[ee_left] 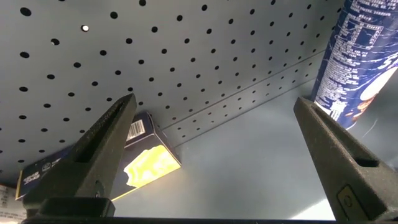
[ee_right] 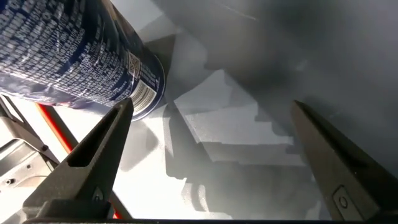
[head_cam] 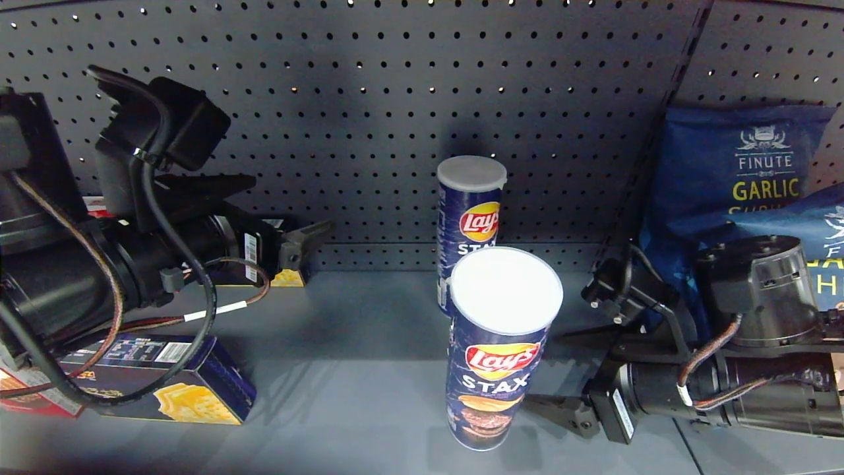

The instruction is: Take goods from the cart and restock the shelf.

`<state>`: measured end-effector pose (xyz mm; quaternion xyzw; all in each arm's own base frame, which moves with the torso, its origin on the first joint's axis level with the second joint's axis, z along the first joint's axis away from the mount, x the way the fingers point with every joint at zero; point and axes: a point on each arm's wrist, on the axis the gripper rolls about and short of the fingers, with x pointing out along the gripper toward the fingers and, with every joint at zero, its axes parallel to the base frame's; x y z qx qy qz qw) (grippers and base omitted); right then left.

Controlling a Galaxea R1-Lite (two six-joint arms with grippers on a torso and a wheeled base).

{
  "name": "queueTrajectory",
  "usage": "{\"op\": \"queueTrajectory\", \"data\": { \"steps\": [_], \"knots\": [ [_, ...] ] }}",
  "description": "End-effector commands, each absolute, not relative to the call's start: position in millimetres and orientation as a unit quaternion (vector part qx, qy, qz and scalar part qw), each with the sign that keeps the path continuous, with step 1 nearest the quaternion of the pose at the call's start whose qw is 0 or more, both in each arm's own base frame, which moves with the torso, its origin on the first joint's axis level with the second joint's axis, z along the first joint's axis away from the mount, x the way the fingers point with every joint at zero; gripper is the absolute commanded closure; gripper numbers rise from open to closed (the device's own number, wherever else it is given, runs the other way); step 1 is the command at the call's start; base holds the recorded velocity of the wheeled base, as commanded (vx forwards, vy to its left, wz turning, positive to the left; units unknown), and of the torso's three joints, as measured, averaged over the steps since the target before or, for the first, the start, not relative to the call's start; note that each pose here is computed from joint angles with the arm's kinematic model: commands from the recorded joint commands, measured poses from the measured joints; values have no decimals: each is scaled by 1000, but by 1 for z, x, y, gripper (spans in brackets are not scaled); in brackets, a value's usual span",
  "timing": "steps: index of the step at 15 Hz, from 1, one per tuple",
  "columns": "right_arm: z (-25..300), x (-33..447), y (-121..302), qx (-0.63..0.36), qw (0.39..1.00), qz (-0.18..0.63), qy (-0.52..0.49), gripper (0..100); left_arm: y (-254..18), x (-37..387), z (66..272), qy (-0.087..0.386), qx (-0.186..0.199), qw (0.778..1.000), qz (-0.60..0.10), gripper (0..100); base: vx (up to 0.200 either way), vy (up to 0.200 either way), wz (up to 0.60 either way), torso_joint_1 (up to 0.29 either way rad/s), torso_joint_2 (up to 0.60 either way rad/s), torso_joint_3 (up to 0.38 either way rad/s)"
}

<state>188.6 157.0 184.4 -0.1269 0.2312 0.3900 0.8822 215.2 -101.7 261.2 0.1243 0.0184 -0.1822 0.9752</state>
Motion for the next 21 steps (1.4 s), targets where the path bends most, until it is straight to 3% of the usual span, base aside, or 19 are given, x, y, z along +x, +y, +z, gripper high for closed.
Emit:
{"op": "queueTrajectory", "data": {
  "steps": [1,21],
  "knots": [
    [183,189,158,-128,881,391,234,0,-102,216,261,20,125,975,-182,0,0,0,0,0,0,0],
    [177,194,163,-130,879,392,240,0,-102,216,259,22,125,975,-183,0,0,0,0,0,0,0]
  ]
}}
